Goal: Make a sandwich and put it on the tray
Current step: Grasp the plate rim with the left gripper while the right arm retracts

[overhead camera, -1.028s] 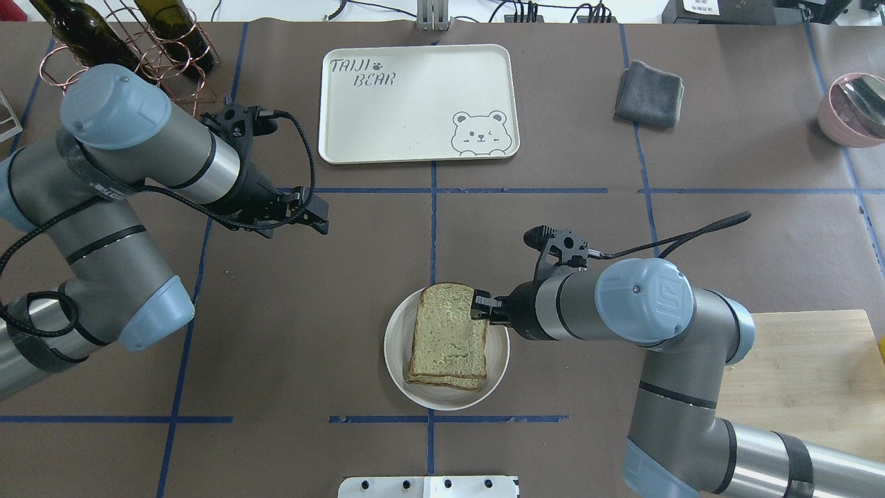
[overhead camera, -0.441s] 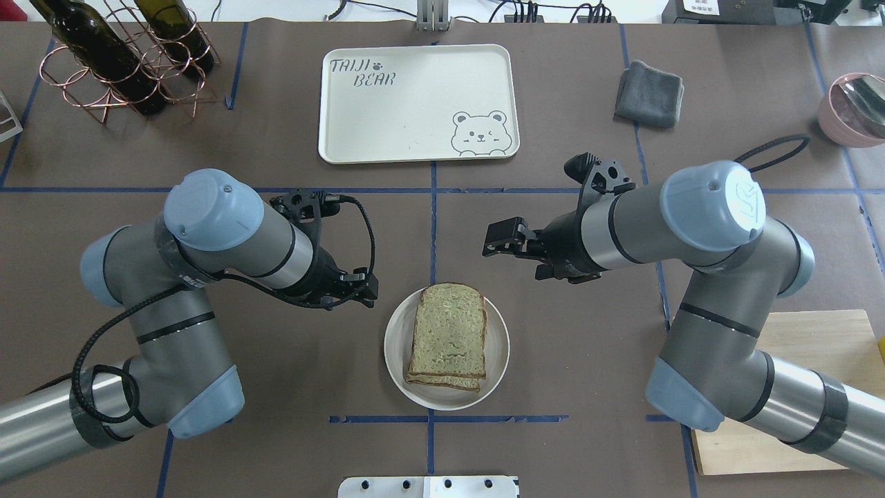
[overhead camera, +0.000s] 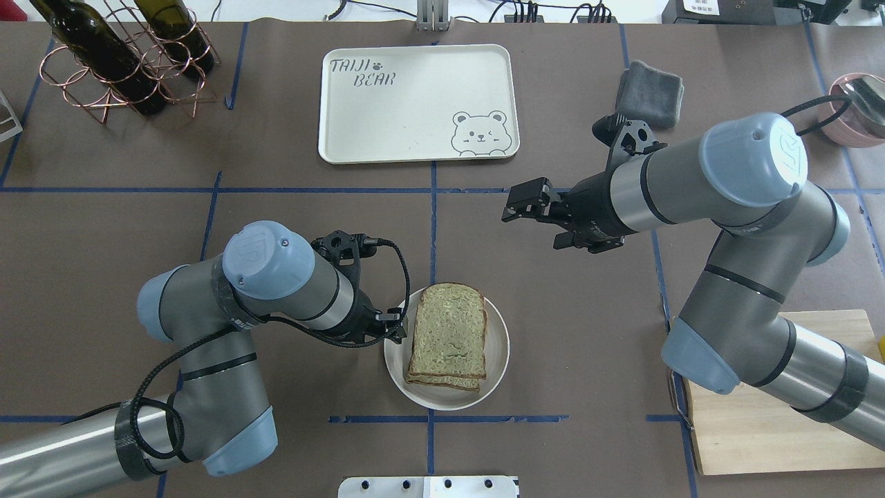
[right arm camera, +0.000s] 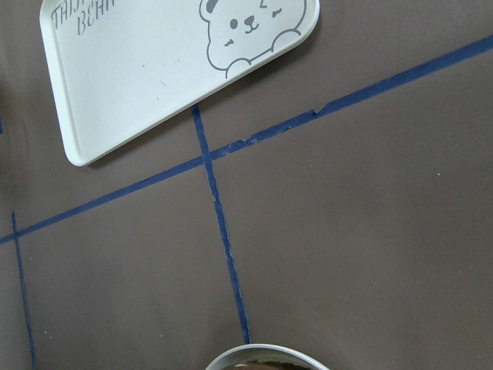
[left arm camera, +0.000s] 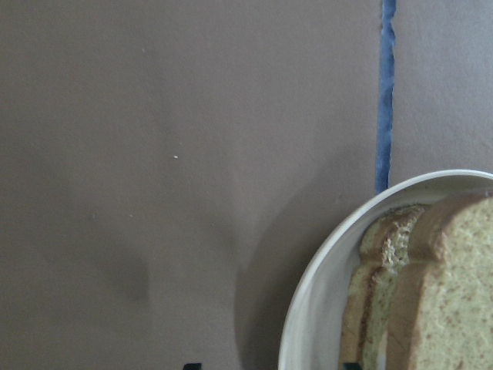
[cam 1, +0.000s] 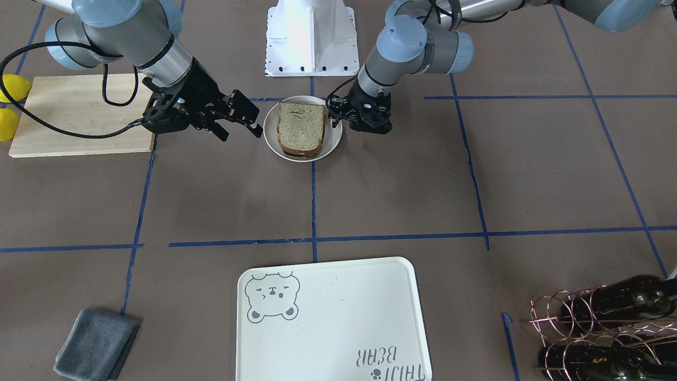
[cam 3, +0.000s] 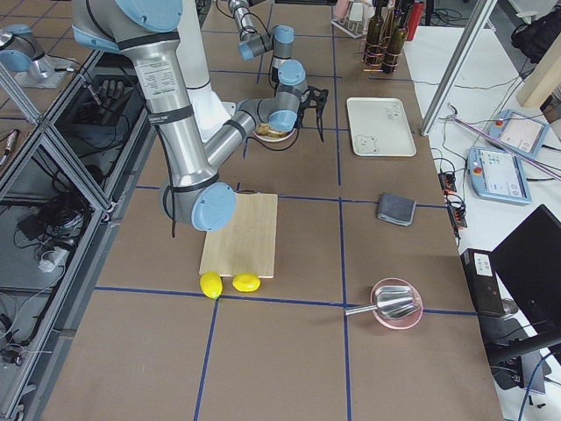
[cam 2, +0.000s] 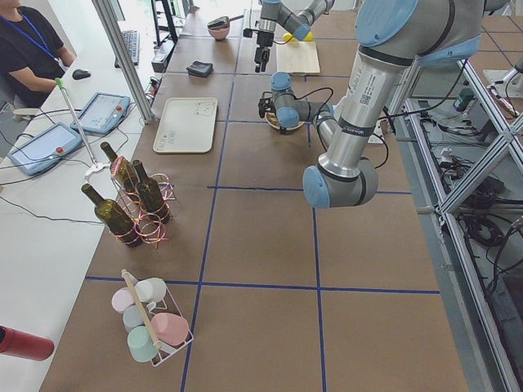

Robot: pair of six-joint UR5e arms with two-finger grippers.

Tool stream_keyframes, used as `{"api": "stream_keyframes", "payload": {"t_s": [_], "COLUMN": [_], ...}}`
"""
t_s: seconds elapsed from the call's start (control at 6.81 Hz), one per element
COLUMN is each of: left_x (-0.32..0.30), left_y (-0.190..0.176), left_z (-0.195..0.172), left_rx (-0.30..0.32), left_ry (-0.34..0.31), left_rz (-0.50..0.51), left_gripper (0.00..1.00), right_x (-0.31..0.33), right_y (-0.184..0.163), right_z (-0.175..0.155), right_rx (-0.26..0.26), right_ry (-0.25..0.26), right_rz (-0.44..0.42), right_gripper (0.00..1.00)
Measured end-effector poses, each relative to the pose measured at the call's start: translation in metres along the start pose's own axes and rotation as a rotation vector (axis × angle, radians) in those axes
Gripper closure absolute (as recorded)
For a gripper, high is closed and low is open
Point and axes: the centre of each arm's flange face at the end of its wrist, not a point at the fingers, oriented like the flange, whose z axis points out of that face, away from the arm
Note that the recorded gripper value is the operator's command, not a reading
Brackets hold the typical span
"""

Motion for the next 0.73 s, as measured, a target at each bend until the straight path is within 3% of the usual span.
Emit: {"api": "stream_keyframes", "payload": {"t_s": [0.29, 0.73], "left_x": [-0.0004, 0.0005], "left_y": [0.0027, 0.0041], "left_z": [0.0101, 0.0125], "left_rx": [0.0, -0.002], "left_ry": [0.016, 0.019], "left_rz": [-0.003, -0.001], "left_gripper": [0.71, 0.76], "right_x": [-0.0001, -0.0001], "right_y": [-0.0087, -0.014], "right_z": [-0.0074, -0.0132], "right_rx": [0.003, 0.001], "right_ry": [-0.004, -0.007], "right_rz": [0.006, 0.011], "right_gripper": [0.0, 0.0]}}
